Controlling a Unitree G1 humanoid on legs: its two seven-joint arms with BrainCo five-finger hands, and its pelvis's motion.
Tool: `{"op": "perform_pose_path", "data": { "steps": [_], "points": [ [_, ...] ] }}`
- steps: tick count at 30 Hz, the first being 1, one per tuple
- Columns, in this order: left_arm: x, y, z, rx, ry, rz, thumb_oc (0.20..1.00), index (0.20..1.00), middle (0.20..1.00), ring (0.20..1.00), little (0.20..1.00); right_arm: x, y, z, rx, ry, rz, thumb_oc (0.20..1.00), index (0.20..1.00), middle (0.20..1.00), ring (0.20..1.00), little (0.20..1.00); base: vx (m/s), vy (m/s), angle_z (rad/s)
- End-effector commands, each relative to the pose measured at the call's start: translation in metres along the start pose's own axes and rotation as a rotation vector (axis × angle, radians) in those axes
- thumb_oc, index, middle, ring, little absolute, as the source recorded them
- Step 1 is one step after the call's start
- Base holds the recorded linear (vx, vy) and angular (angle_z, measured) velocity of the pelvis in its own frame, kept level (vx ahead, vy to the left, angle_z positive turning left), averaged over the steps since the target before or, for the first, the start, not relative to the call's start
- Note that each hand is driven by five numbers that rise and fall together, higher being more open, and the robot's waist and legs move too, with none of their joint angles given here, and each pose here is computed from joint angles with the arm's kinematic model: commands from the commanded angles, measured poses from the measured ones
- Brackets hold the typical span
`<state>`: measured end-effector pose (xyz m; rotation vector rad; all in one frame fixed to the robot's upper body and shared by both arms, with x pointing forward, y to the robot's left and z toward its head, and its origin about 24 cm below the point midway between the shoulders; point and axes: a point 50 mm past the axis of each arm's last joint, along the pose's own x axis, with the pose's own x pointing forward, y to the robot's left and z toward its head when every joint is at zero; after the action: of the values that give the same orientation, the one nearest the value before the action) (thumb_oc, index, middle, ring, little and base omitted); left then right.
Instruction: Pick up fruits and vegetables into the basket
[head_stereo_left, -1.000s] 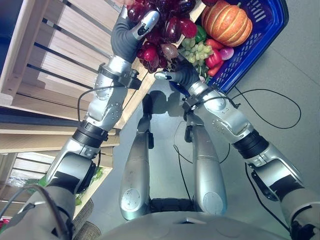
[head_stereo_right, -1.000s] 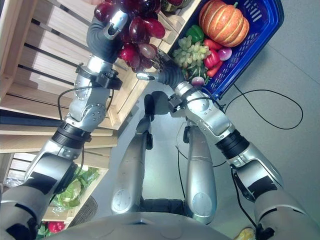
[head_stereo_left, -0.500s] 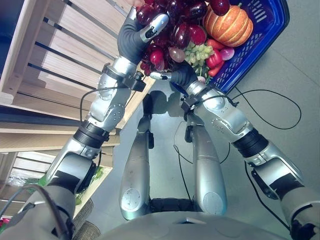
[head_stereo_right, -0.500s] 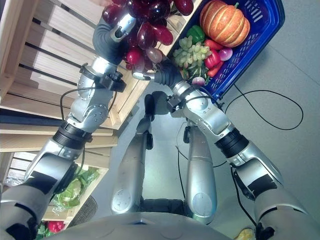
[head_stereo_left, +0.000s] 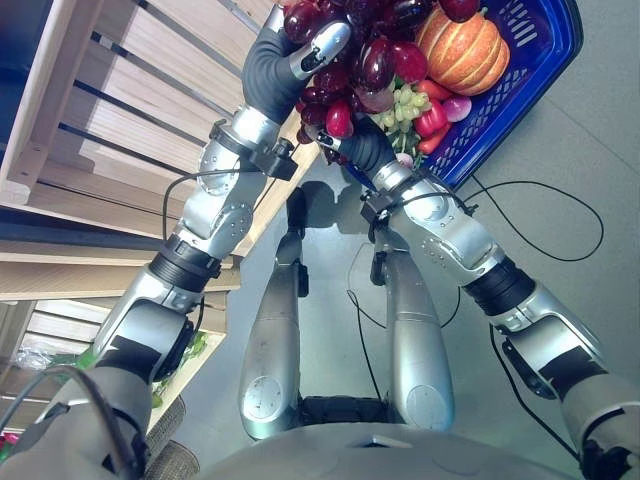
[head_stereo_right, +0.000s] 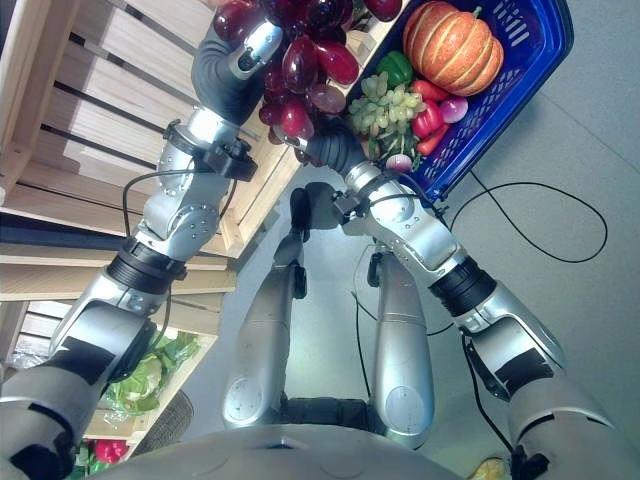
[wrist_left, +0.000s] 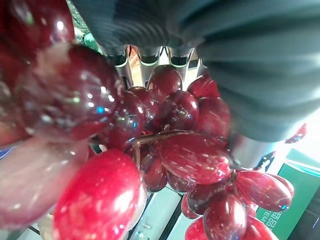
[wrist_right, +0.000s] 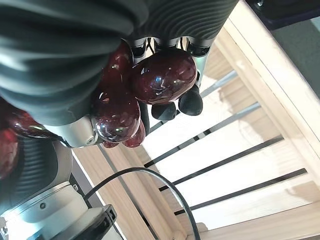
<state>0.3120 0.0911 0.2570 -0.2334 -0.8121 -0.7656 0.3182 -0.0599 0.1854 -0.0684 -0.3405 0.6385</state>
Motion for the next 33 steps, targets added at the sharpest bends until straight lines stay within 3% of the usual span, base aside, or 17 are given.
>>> {"op": "perform_pose_path", "data": {
  "steps": [1, 12, 14, 23, 33],
  "points": [
    [0.011, -0.022, 0.024, -0.014, -0.132, -0.127, 0.2, 0.2, 0.2, 0.2, 0.2, 0.007, 0.015, 0.046, 0.032, -0.25, 0.051, 0.2, 0.2, 0.2, 0.2, 0.2, 0.0, 0.0, 0.0],
    [0.009, -0.019, 0.023, -0.012, -0.125, -0.072, 0.2, 0.2, 0.2, 0.2, 0.2, 0.006, 0.014, 0.048, 0.029, -0.264, 0.034, 0.2, 0.2, 0.2, 0.2, 0.2, 0.0, 0.0, 0.0],
    [0.007, -0.012, 0.022, -0.018, -0.13, 0.012, 1.0, 1.0, 1.0, 1.0, 1.0, 0.006, 0.013, 0.048, 0.03, -0.268, 0.027, 0.2, 0.2, 0.2, 0.2, 0.2, 0.0, 0.0, 0.0],
    [-0.001, 0.001, 0.024, 0.005, -0.17, 0.176, 1.0, 1.0, 1.0, 1.0, 1.0, 0.005, 0.01, 0.049, 0.031, -0.284, 0.005, 0.2, 0.2, 0.2, 0.2, 0.2, 0.0, -0.001, 0.0],
    [-0.002, 0.004, 0.025, 0.014, -0.183, 0.217, 1.0, 1.0, 1.0, 1.0, 1.0, 0.004, 0.009, 0.05, 0.031, -0.292, -0.006, 0.2, 0.2, 0.2, 0.2, 0.2, 0.0, 0.0, 0.0]
  ]
}}
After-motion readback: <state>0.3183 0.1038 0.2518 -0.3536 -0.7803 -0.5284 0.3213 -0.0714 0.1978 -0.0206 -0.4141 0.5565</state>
